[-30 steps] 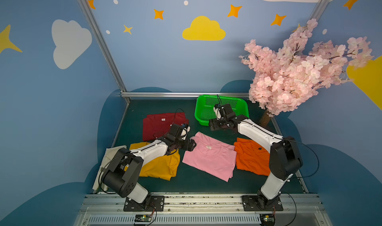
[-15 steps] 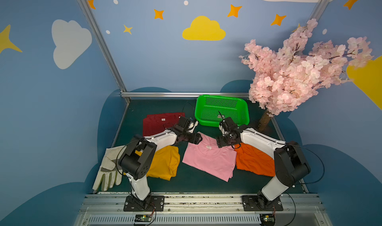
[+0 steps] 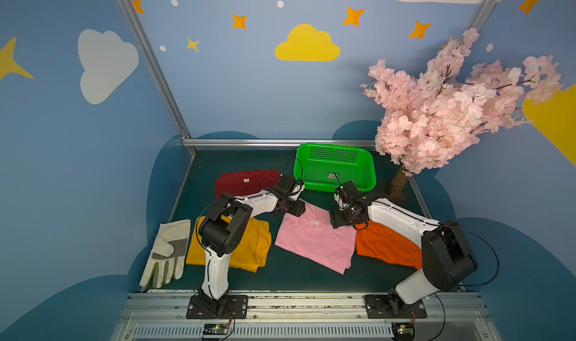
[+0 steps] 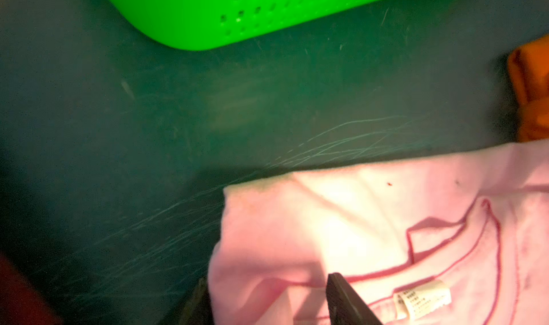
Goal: Put the folded t-shirts into the basket
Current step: Pick up the T-shirt from the center of the board.
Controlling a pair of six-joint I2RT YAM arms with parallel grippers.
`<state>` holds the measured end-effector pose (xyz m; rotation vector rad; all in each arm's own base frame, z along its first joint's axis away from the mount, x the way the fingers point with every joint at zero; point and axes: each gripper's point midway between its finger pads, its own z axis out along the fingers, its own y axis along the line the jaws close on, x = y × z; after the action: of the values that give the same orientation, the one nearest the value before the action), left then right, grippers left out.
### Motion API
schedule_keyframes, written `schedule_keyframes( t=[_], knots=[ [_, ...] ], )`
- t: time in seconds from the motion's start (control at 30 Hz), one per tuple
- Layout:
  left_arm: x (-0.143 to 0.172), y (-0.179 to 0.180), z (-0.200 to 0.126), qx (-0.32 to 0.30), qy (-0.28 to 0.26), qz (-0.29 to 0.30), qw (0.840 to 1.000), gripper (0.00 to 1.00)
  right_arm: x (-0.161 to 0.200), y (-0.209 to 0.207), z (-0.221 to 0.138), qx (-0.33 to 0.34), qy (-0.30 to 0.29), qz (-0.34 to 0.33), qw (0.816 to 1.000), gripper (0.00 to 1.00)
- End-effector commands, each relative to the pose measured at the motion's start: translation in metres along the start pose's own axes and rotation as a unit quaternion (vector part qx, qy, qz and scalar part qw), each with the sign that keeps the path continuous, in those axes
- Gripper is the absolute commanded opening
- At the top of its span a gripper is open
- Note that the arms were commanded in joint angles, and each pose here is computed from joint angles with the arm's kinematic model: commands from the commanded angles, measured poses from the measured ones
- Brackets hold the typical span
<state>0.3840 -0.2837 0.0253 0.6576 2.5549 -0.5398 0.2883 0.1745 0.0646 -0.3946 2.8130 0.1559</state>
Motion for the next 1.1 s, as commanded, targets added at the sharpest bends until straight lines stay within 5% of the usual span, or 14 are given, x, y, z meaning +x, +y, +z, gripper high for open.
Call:
schedule_keyframes(
  t=[0.0,0.13,0.3,0.8,1.07],
  knots=[
    [0.035,0.002,0.003,-0.003,0.046,-0.005,0.999,0.48,0.005,-0.001,-0.010,-0.008,-0.002,0.010,1.000,0.80],
    [0.055,0.012,-0.019,-0.018,0.063,-0.006,0.998,0.21,0.007,-0.004,-0.019,-0.013,-0.009,0.016,1.000,0.80],
    [0.074,0.021,-0.045,-0.015,0.057,-0.020,0.998,0.03,0.011,0.000,-0.021,-0.023,-0.005,0.011,1.000,0.80],
    [0.078,0.025,-0.055,0.004,0.050,-0.039,0.998,0.02,-0.002,0.000,0.030,-0.006,0.036,0.018,0.999,0.75],
    [0.078,0.017,-0.054,0.029,0.045,-0.045,0.998,0.02,0.005,0.018,0.046,-0.039,0.046,0.015,0.998,0.46]
  ],
)
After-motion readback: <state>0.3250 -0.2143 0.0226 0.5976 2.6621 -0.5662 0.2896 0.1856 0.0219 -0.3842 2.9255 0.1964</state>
